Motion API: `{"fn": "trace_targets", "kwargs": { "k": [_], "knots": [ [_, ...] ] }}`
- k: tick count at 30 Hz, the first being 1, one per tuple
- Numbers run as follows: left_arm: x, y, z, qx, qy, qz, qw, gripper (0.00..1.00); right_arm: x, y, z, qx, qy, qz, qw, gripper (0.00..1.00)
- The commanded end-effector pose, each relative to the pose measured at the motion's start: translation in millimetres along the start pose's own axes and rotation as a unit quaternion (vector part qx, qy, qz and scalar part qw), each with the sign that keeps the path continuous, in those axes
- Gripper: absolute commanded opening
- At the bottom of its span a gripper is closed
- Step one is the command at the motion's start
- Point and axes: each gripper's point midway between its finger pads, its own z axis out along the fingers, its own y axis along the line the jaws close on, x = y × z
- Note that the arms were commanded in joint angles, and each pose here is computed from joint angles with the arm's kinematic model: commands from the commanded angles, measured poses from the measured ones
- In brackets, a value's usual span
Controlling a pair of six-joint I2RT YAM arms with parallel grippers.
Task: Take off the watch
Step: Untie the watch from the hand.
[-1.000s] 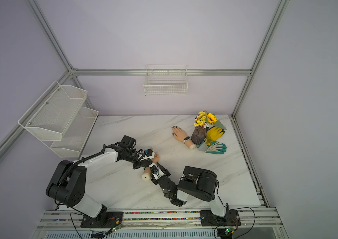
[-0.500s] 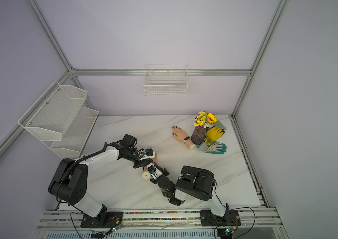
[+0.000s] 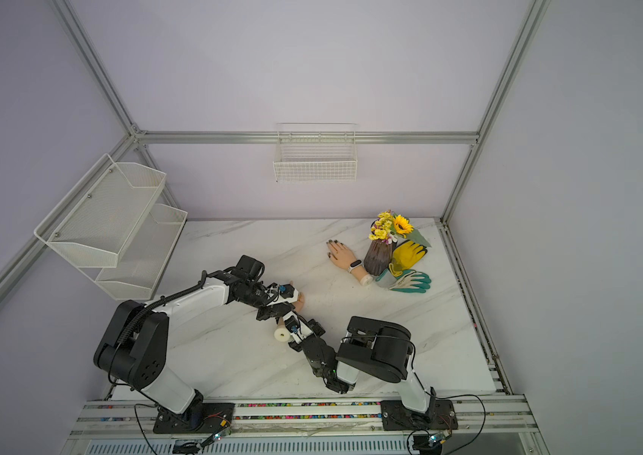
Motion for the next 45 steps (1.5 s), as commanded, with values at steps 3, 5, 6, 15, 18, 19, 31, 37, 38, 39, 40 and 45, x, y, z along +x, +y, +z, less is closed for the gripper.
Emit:
{"fn": "trace_targets", "kwargs": {
  "k": [3,5,6,15,18,19,31,37,38,39,40,45],
  "knots": [
    [-27,-17,-4,0.034,-0.039,0.003,0.999,0.17,2,-39,-2,0.083,0.004,0.05,0.995,0.0],
    [-29,-14,-6,0.026,-0.04,-0.001,0.999,0.17,6,-40,-4,0.079,0.007,0.068,0.994,0.0],
    [-29,-13,-7,0.023,-0.039,-0.005,0.999,0.17,7,-40,-6,0.075,0.008,0.078,0.994,0.0],
    [-34,6,-18,-0.005,-0.054,-0.036,0.998,0.17,17,-52,-17,0.084,0.016,0.134,0.987,0.0],
    [-35,9,-22,-0.014,-0.058,-0.033,0.998,0.17,20,-55,-19,0.093,0.018,0.147,0.985,0.0],
    [-34,11,-24,-0.018,-0.06,-0.035,0.997,0.17,22,-56,-19,0.093,0.019,0.149,0.984,0.0],
    [-31,25,-41,-0.052,-0.083,-0.042,0.994,0.15,42,-69,-27,0.134,0.045,0.172,0.975,0.0],
    [-29,30,-47,-0.065,-0.09,-0.048,0.993,0.15,55,-72,-31,0.147,0.065,0.175,0.971,0.0],
    [-29,30,-48,-0.065,-0.09,-0.048,0.993,0.15,59,-73,-32,0.151,0.07,0.177,0.97,0.0],
    [-28,30,-48,-0.065,-0.09,-0.05,0.992,0.15,63,-74,-33,0.157,0.076,0.179,0.968,0.0],
    [-28,31,-49,-0.067,-0.09,-0.05,0.992,0.15,66,-75,-34,0.162,0.082,0.183,0.966,0.0],
    [-27,33,-50,-0.07,-0.092,-0.051,0.992,0.14,81,-80,-39,0.186,0.102,0.198,0.957,0.0]
  ]
}}
